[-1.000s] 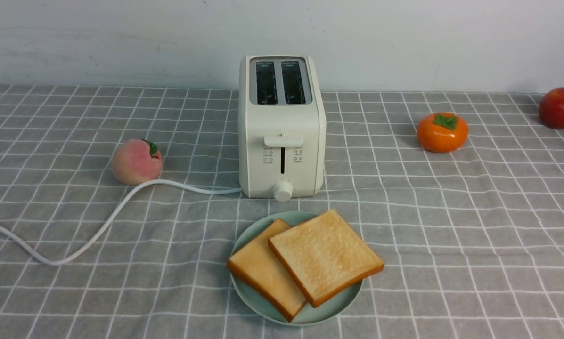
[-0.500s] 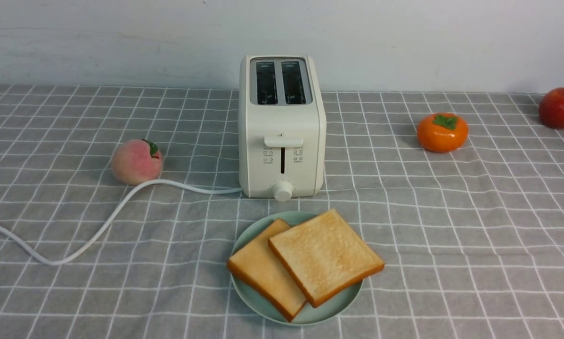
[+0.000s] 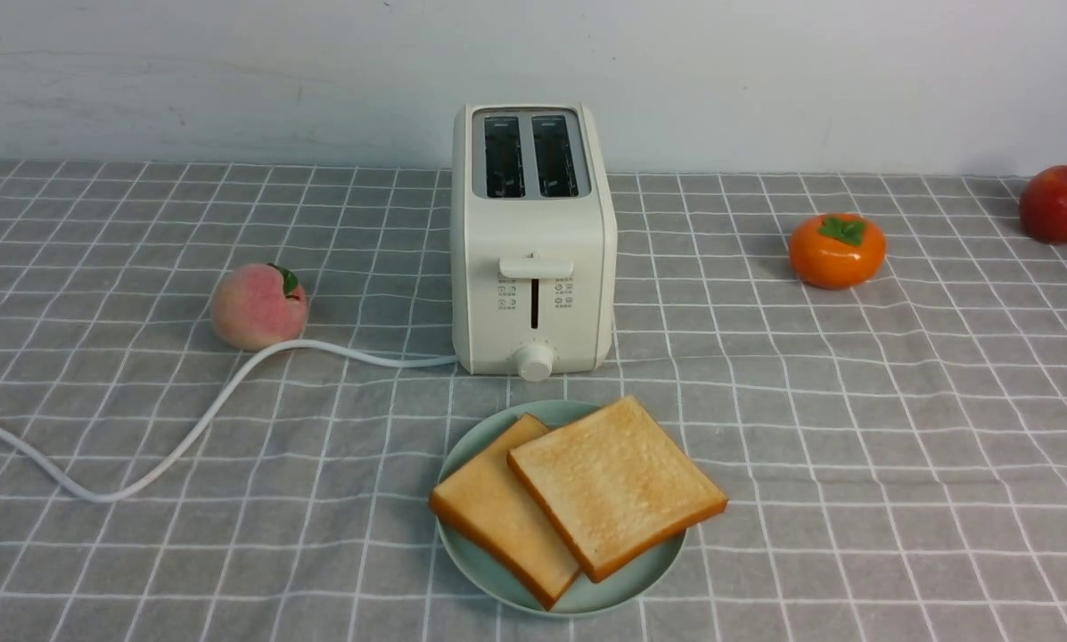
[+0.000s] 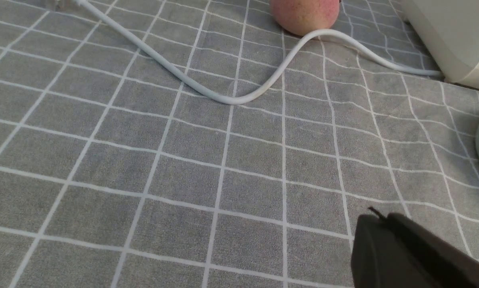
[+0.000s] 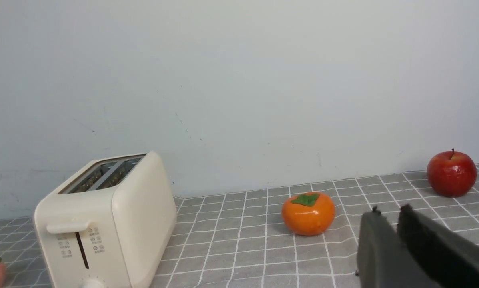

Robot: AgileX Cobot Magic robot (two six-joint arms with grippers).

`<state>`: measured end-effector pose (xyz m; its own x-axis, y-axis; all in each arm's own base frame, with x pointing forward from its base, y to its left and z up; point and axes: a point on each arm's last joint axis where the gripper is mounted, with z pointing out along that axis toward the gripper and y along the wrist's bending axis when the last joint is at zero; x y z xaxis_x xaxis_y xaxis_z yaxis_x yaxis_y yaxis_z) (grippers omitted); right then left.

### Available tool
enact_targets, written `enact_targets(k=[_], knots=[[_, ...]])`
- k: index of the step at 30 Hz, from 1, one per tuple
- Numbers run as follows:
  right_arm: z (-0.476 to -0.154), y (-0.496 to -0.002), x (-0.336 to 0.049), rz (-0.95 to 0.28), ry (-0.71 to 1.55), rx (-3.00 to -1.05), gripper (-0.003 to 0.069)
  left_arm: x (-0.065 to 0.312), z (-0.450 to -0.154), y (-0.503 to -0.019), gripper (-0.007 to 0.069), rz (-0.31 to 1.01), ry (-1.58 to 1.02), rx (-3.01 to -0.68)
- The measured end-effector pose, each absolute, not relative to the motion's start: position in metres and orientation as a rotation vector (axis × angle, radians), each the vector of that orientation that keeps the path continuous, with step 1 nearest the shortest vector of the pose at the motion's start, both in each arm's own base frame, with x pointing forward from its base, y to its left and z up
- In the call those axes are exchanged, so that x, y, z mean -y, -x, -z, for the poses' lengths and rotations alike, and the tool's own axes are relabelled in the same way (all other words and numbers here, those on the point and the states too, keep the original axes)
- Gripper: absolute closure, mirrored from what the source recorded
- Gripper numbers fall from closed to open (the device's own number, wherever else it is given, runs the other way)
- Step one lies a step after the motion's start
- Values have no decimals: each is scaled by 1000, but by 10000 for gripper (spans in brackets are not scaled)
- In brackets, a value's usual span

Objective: Take toasted bread from bread machine on grey coffee table place on plate.

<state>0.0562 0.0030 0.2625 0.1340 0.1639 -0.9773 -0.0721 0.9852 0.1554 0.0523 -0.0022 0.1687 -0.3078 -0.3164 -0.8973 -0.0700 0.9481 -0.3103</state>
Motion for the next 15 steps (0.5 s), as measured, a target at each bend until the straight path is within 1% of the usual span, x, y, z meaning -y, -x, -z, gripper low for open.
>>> enact_targets(k=[11,13,15], knots=[[-262,-56,-3,-172,-76,-1433,568,2,-169,-52,616,250,282,-1877],[-252,-56,-4,-143,-43,-1480,565,2,-169,-52,613,250,282,-1877],[-233,-56,-4,-115,-19,-1557,562,2,-169,-52,609,250,282,-1877]])
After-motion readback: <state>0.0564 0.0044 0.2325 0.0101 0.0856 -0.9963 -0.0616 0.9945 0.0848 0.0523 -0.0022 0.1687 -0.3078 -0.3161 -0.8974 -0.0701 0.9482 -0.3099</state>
